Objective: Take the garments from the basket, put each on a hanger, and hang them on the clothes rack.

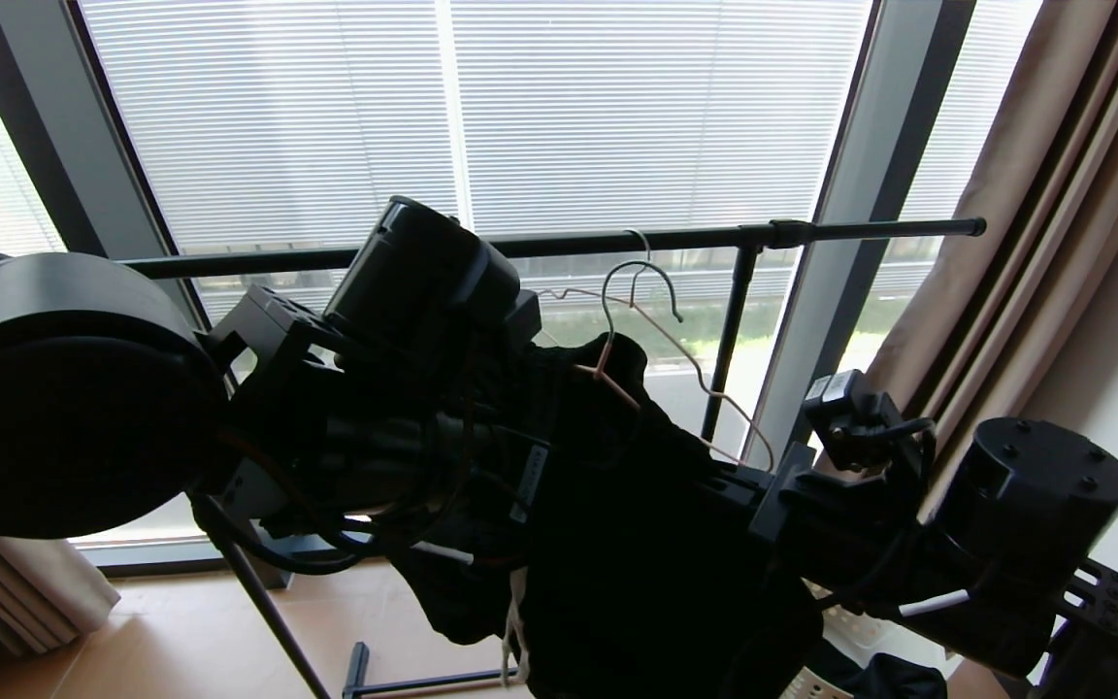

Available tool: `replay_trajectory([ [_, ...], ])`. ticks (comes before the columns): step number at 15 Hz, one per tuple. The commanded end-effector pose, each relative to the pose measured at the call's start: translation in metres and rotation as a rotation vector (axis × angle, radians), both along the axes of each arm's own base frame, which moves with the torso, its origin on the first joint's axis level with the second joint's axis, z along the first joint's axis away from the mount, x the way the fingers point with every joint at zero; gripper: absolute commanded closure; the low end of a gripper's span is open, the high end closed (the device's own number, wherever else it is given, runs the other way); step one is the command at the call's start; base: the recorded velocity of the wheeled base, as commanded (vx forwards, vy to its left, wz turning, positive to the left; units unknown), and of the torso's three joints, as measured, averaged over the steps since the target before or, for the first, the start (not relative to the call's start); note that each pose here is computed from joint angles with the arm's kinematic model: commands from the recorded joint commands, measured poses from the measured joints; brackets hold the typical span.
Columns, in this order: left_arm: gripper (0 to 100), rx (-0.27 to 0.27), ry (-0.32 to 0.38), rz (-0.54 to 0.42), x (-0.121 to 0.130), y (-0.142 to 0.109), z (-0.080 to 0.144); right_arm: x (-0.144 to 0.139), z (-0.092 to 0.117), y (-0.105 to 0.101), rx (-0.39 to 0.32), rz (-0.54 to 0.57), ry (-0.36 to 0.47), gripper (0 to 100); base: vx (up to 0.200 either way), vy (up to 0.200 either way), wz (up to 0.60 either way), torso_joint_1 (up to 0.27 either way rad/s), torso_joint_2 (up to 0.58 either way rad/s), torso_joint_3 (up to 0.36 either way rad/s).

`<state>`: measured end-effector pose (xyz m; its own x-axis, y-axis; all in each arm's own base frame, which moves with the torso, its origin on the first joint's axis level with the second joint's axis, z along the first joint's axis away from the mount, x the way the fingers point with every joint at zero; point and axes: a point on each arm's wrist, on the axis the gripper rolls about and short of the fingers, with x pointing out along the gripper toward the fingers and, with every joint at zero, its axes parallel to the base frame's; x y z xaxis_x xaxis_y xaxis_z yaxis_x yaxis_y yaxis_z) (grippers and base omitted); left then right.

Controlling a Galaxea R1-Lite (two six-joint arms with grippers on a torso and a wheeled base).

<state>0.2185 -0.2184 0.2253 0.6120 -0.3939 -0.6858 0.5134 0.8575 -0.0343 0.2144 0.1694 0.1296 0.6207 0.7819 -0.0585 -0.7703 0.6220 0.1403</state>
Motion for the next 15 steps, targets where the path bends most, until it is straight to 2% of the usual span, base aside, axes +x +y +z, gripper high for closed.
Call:
replay_trajectory([
  [1, 100, -0.014, -0.012, 0.0, 0.001, -0.002, 0.0, -0.002, -0.001, -0.001, 0.003, 0.01, -0.003, 100, 0.0, 0.0, 0.0, 0.0, 0.0, 0.0],
  [5, 100, -0.031, -0.011, -0.025, 0.002, -0.003, -0.006, -0.004, 0.0, -0.002, 0.014, 0.016, -0.017, 100, 0.0, 0.0, 0.0, 0.0, 0.0, 0.0],
  [6, 0, -0.037, -0.011, -0.029, 0.002, -0.004, -0.006, -0.004, 0.0, -0.002, 0.018, 0.016, -0.023, 100, 0.0, 0.0, 0.0, 0.0, 0.0, 0.0],
  [11, 0, -0.069, -0.044, -0.026, 0.008, -0.009, -0.006, -0.006, 0.0, -0.002, 0.019, 0.039, -0.023, 100, 0.0, 0.0, 0.0, 0.0, 0.0, 0.0],
  [15, 0, -0.102, -0.075, -0.026, -0.002, 0.002, 0.008, -0.005, -0.002, -0.003, 0.018, 0.05, -0.017, 100, 0.0, 0.0, 0.0, 0.0, 0.0, 0.0],
])
